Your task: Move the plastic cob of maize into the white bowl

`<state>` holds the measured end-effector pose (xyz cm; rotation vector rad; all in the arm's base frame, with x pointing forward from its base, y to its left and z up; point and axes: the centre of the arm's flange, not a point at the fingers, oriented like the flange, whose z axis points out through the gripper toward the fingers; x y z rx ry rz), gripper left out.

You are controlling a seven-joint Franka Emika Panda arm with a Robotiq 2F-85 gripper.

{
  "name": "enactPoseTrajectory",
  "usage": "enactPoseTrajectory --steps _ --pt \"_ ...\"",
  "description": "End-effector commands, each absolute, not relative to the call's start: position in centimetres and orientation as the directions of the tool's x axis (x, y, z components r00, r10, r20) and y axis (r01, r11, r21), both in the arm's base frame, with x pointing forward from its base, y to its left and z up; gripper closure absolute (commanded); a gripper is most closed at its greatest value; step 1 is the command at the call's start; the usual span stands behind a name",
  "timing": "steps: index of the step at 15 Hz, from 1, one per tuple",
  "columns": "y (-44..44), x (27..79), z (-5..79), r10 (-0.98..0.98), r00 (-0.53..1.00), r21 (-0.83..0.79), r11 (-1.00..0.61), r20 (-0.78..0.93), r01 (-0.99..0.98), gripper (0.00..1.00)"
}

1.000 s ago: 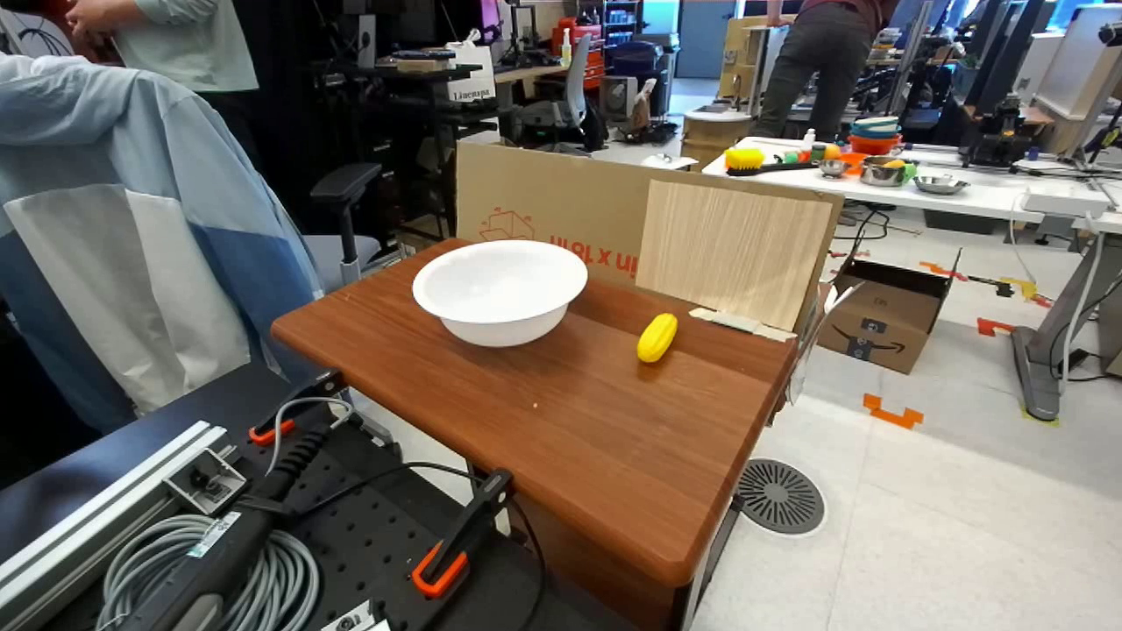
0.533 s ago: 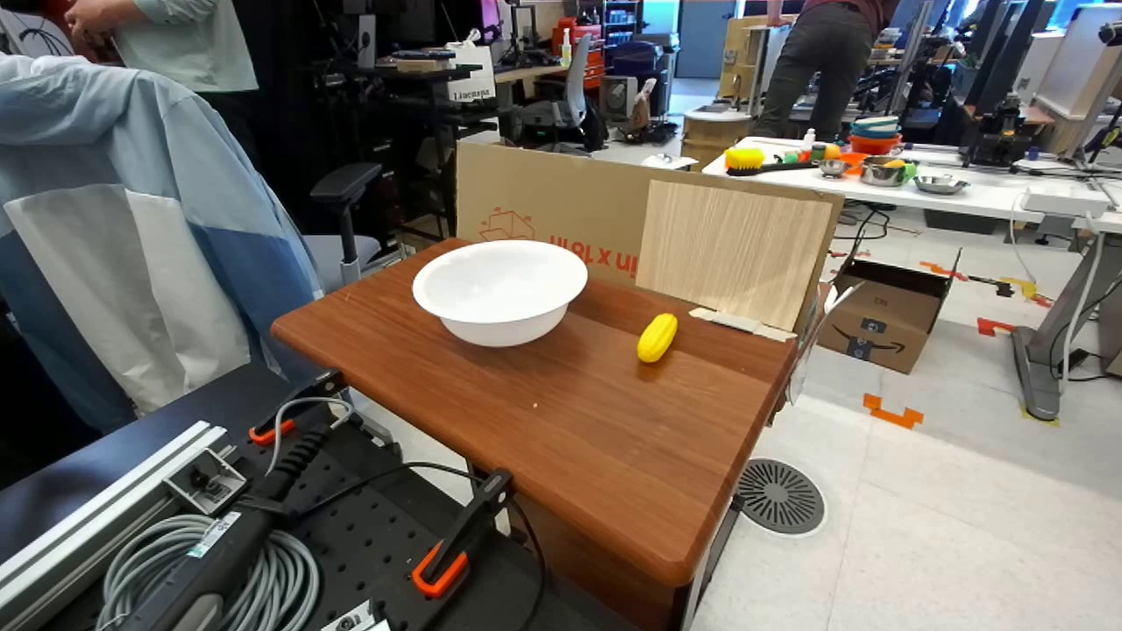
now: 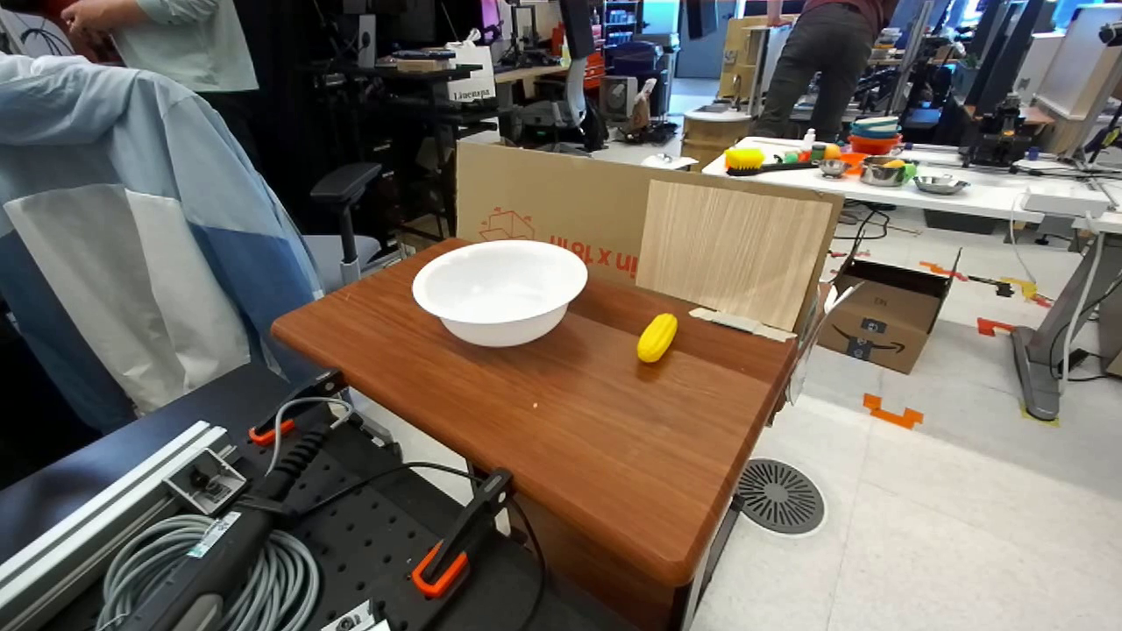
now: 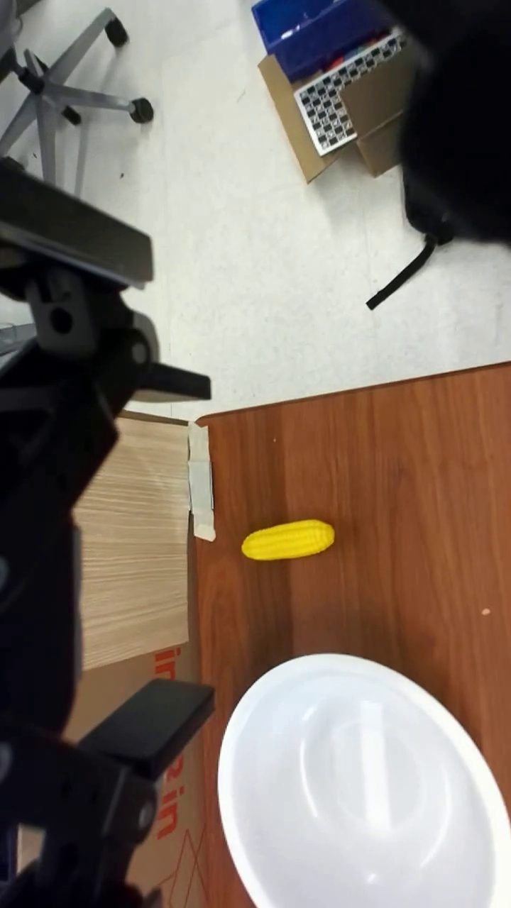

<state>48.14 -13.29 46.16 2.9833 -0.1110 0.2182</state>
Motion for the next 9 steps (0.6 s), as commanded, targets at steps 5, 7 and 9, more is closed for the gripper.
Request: enactPoseTrajectory --steps 5,7,9 --pt "-13.8 58.2 36.2 -0.037 0.998 0.094 -0.995 0.048 -0.041 0.00" --pt "-13.5 59.9 32.9 -0.043 0.999 0.106 -0.994 0.002 -0.043 0.00" --pt "-13.1 61.0 29.8 -0.051 0.998 0.116 -0.992 -0.041 -0.046 0.00"
